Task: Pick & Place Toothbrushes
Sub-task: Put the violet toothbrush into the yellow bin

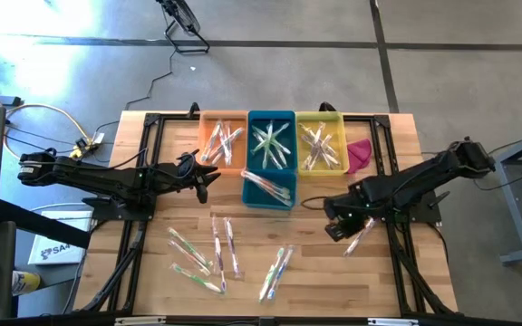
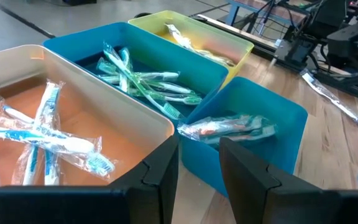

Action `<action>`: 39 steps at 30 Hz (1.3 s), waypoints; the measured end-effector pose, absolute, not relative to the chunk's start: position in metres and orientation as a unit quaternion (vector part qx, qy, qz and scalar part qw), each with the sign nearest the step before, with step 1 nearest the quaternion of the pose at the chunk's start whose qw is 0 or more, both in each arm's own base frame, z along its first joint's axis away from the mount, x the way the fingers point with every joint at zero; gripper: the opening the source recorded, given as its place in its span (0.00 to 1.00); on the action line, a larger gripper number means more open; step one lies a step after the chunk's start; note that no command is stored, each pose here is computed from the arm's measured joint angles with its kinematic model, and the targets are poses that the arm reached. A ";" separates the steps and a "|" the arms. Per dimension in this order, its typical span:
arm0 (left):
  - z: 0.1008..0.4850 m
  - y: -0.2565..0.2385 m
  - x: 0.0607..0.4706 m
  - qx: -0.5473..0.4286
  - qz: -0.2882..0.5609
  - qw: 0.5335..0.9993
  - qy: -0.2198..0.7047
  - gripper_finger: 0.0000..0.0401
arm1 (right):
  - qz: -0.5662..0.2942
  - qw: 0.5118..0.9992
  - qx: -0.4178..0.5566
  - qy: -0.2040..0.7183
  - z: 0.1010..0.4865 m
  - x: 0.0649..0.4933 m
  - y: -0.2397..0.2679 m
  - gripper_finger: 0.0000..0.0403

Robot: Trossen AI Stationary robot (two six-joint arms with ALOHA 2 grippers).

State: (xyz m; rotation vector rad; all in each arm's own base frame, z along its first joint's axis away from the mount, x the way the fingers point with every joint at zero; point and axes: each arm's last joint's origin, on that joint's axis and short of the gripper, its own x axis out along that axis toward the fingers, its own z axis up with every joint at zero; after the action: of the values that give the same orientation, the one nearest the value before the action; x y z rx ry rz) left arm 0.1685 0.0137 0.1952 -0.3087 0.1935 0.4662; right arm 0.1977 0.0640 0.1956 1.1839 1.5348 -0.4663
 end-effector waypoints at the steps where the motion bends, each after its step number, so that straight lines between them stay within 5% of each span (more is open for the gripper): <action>1: 0.195 0.014 0.169 -0.152 0.230 0.957 0.095 0.28 | -0.221 0.526 0.502 0.650 0.195 0.194 0.066 0.00; 10: 0.195 0.014 0.168 -0.152 0.230 0.957 0.095 0.28 | -0.408 0.452 0.505 0.612 0.192 0.170 0.086 0.00; 19: 0.195 0.014 0.168 -0.152 0.230 0.957 0.095 0.28 | -0.502 0.455 0.528 0.512 0.191 0.151 0.116 0.00; 29: 0.195 0.014 0.169 -0.152 0.230 0.957 0.095 0.28 | -0.485 0.543 0.537 0.427 0.192 0.144 0.131 0.00; 39: 0.195 0.014 0.168 -0.152 0.230 0.957 0.095 0.28 | -0.450 0.565 0.504 0.473 0.192 0.145 0.132 0.00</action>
State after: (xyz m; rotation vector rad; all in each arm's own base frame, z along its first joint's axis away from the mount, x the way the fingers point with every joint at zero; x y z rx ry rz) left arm 0.1685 0.0137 0.1953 -0.3085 0.1930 0.4664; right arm 0.1446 0.1322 0.1916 1.1856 1.1120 -1.0587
